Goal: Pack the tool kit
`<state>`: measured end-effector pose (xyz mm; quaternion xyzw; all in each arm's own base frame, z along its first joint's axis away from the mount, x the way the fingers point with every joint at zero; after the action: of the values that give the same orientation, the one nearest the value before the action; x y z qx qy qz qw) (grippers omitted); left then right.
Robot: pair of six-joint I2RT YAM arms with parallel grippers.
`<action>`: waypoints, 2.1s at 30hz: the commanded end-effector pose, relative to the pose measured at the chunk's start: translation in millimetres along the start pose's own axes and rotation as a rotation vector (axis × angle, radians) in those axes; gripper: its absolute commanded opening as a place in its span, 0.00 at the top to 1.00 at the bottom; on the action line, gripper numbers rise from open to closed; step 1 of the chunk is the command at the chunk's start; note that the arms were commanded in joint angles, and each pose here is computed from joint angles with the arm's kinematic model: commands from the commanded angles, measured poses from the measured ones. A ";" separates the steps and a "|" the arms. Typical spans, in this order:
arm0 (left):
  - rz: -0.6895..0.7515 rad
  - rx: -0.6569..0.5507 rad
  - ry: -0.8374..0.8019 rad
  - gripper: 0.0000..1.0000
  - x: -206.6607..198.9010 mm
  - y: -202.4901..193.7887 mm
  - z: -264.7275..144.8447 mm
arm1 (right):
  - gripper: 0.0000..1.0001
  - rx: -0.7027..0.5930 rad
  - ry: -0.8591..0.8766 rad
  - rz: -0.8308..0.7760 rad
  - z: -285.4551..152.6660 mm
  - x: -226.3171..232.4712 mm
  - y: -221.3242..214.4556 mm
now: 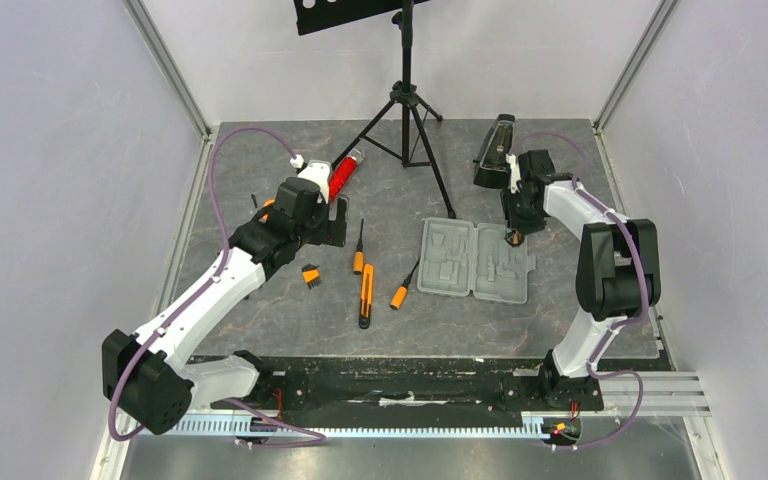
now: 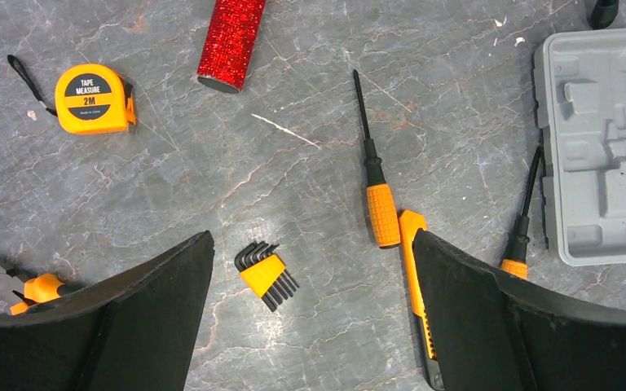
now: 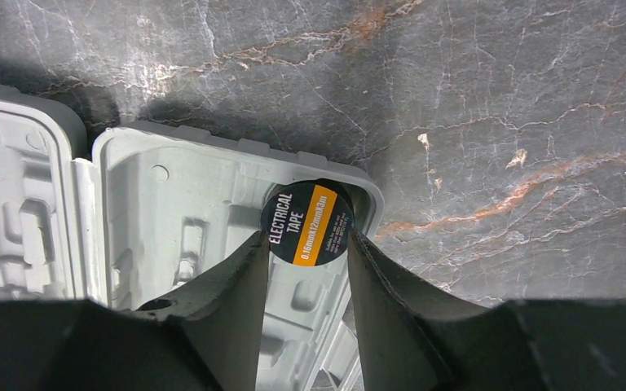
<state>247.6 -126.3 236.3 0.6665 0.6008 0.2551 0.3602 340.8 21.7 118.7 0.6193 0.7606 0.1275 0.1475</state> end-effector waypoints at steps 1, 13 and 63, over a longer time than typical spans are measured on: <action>0.032 -0.041 0.015 0.03 1.5 10.0 -1.5 | 0.57 0.013 -0.020 -0.002 5.0 -3.3 -0.4; 0.034 -0.045 0.016 0.03 2.5 9.2 -3.4 | 0.58 0.069 -0.019 0.000 16.0 -1.6 -14.3; 0.023 -0.074 0.006 0.03 5.9 9.3 -13.6 | 0.87 -0.066 0.025 0.118 -10.7 -5.1 -12.7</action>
<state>243.9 -121.1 244.6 0.6581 0.5978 0.2704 0.3694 323.5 13.8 123.1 0.6593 0.7191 0.1623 0.1478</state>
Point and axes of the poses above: each gripper's point midway between its finger pads, its own z axis out along the fingers, its own x axis along the line the jaws close on, y = z × x, the point moved 8 cm from there along -z, back along the fingers, and after that the axes turned 6 degrees about -z, right-handed, at the moved point
